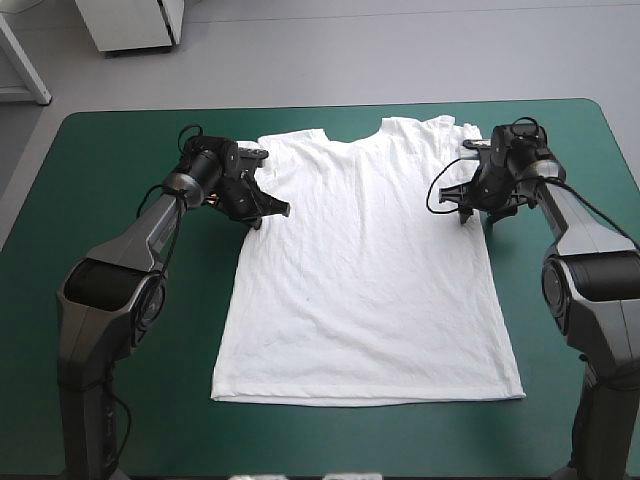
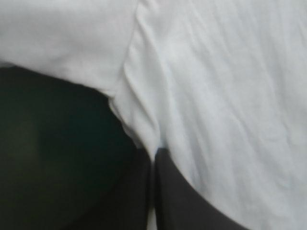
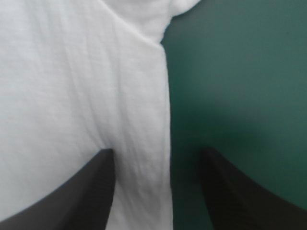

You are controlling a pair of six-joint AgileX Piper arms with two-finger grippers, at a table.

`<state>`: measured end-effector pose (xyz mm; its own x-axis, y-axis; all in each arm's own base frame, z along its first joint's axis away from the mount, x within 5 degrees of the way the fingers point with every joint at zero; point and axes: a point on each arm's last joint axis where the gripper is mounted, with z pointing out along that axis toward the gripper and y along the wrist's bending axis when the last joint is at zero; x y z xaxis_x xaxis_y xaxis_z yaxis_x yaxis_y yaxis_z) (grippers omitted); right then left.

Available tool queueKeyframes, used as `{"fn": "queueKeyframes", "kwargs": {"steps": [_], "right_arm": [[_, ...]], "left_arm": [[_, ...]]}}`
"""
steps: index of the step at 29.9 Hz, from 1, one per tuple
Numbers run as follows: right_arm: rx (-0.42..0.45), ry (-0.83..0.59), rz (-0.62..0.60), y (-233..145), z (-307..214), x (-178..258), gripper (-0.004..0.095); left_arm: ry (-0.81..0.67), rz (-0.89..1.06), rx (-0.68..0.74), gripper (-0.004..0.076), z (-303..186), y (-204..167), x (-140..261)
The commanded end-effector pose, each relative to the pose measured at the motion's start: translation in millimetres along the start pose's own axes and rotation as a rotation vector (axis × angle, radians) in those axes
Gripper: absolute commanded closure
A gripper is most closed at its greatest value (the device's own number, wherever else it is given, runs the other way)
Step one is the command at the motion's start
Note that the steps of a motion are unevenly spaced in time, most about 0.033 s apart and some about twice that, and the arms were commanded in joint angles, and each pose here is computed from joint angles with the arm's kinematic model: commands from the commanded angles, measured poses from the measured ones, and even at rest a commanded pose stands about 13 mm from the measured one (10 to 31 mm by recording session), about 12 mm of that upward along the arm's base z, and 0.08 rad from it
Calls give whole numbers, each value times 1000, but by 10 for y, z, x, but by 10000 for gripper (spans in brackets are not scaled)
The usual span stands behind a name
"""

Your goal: Fold the cloth

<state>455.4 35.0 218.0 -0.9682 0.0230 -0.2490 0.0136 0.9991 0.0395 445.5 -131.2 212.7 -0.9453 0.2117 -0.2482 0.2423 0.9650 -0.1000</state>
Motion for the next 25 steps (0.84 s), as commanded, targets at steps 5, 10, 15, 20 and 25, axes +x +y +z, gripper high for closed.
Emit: {"fn": "queueKeyframes", "kwargs": {"steps": [5,10,15,20,25], "right_arm": [[-3,-27,21,145,-63,-36,417],[-1,22,-20,370,85,22,711],[7,35,-2,381,74,36,925],[35,2,-16,349,-164,36,925],[30,-122,-24,330,-695,48,925]], "left_arm": [[-53,-10,47,734,-147,-92,-35],[-50,-10,47,734,-147,-93,-32],[-34,-10,47,734,-146,-93,-18],[-74,-3,46,734,-286,-105,-71],[-232,26,28,734,-861,-140,-196]]}}
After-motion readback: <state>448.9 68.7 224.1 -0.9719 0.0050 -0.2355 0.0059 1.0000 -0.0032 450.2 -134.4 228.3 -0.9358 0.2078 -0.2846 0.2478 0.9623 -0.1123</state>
